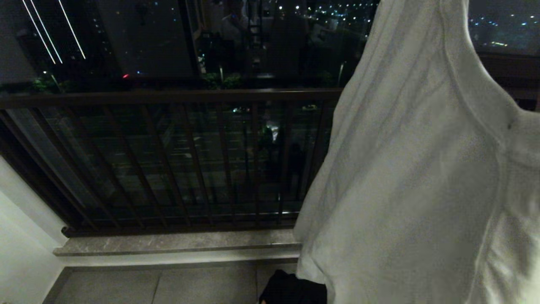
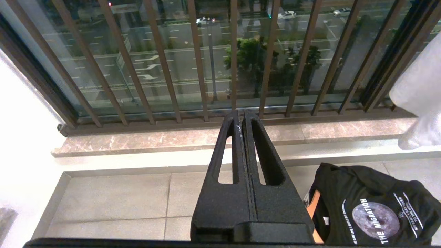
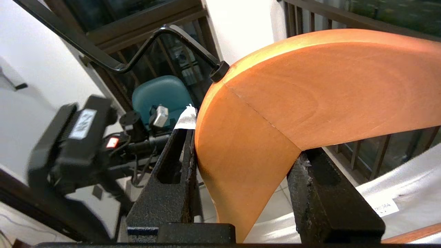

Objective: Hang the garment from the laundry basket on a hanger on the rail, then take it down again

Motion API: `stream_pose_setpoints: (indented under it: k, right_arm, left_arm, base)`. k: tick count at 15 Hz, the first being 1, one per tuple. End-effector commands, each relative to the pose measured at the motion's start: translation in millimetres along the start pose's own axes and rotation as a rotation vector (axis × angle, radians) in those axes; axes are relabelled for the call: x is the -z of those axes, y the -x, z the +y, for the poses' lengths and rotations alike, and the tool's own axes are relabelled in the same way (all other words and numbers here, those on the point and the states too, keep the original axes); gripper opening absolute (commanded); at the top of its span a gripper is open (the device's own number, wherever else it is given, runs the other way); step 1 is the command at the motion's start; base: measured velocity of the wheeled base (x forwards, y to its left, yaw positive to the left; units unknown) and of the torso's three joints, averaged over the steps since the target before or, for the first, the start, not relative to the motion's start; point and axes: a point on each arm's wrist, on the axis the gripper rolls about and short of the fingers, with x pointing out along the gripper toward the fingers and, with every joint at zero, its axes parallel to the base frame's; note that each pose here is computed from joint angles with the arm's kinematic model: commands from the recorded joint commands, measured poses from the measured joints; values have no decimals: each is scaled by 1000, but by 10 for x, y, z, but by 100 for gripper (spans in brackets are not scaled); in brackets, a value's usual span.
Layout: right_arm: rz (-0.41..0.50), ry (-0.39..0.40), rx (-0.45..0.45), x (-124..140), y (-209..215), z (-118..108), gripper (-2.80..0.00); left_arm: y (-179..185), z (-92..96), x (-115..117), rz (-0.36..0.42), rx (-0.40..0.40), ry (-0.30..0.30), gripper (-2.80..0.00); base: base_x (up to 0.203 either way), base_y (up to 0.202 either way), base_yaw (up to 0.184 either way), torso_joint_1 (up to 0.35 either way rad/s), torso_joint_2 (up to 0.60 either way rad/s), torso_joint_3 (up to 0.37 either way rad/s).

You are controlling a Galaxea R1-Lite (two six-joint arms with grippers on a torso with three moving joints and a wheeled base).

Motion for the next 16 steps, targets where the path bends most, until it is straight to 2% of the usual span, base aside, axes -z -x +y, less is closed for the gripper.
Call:
stream_pose_setpoints:
  k: [1,7,16]
  right_arm:
    - [11,-15,7,-16,-87,-207,-280]
    - [18,-12,-6,-82,-28,-542,-280]
    - [22,-77,-49,-76,-8,-568,-280]
  left_arm:
    - [-1,0,5,1,0,0,-280]
    - [-1,0,4,1,0,0,-280]
    - [-1,0,5,1,0,0,-280]
  base:
    - [0,0,0,0,0,0]
    - [0,0,0,0,0,0]
    - [0,0,0,0,0,0]
